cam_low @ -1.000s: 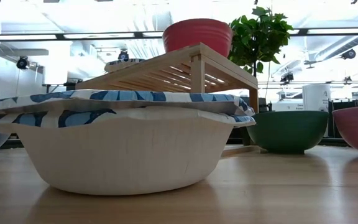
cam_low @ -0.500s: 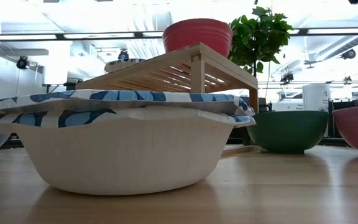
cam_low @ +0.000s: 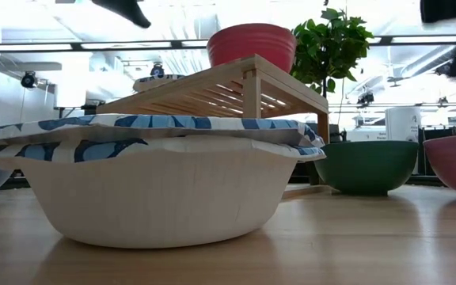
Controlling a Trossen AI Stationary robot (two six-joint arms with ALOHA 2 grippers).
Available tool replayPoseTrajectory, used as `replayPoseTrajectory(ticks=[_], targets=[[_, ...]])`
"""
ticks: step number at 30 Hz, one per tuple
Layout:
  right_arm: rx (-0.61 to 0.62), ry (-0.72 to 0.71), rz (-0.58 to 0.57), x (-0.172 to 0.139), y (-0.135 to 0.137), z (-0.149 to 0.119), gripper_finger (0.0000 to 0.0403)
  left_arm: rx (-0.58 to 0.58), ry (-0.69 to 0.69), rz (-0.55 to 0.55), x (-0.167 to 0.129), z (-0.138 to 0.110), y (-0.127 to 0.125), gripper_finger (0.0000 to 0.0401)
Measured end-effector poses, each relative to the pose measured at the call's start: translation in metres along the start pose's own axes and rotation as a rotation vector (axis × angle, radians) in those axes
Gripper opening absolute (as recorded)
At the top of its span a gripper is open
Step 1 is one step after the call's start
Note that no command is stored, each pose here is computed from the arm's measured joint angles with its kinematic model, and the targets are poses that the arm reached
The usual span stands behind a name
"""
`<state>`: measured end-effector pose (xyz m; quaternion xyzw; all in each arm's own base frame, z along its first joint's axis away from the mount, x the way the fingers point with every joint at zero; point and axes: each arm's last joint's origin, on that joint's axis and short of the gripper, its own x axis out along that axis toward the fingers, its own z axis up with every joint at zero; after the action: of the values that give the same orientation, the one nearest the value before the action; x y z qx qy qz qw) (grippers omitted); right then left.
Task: Place and stack bowls onto a shelf
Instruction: Stack the pink bowl on top of the red bowl on the shelf
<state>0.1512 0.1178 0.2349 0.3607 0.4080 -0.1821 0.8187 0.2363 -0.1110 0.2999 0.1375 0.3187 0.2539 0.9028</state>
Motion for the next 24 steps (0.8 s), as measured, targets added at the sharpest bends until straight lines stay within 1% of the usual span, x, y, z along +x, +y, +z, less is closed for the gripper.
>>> replayPoseTrajectory(ticks=[2, 4, 7, 10, 12, 14, 18, 20, 21, 24], targets=[[0.077, 0.072, -0.100, 0.001, -0.010, 0.003, 0.0009, -0.021, -0.003, 0.032, 0.002, -0.008, 0.002, 0.0169], [0.121, 0.116, -0.151, 0.003, -0.015, 0.007, 0.0009, -0.051, -0.003, 0.048, 0.003, -0.015, 0.004, 0.0169], [0.158, 0.145, -0.155, 0.005, -0.016, 0.013, 0.0009, -0.093, 0.004, 0.055, 0.005, -0.022, 0.004, 0.0169], [0.164, 0.130, -0.145, 0.003, -0.009, 0.021, 0.0009, -0.111, 0.011, 0.060, 0.007, -0.026, 0.004, 0.0169], [0.154, 0.128, -0.172, 0.001, -0.003, 0.027, 0.0009, -0.115, 0.014, 0.062, 0.008, -0.027, 0.003, 0.0169], [0.142, 0.136, -0.232, 0.001, 0.002, 0.031, 0.0009, -0.115, 0.016, 0.063, 0.009, -0.028, 0.001, 0.0169], [0.110, 0.233, -0.428, 0.006, 0.009, 0.034, 0.0009, -0.117, 0.023, 0.067, 0.011, -0.029, -0.001, 0.0169], [0.073, 0.280, -0.502, 0.011, 0.014, 0.034, 0.0009, -0.120, 0.024, 0.068, 0.011, -0.029, -0.002, 0.0169], [0.049, 0.304, -0.519, 0.014, 0.017, 0.034, 0.0010, -0.120, 0.024, 0.068, 0.011, -0.029, -0.002, 0.0169], [-0.004, 0.356, -0.519, 0.023, 0.028, 0.033, 0.0022, -0.119, 0.025, 0.068, 0.011, -0.030, -0.002, 0.0169]])
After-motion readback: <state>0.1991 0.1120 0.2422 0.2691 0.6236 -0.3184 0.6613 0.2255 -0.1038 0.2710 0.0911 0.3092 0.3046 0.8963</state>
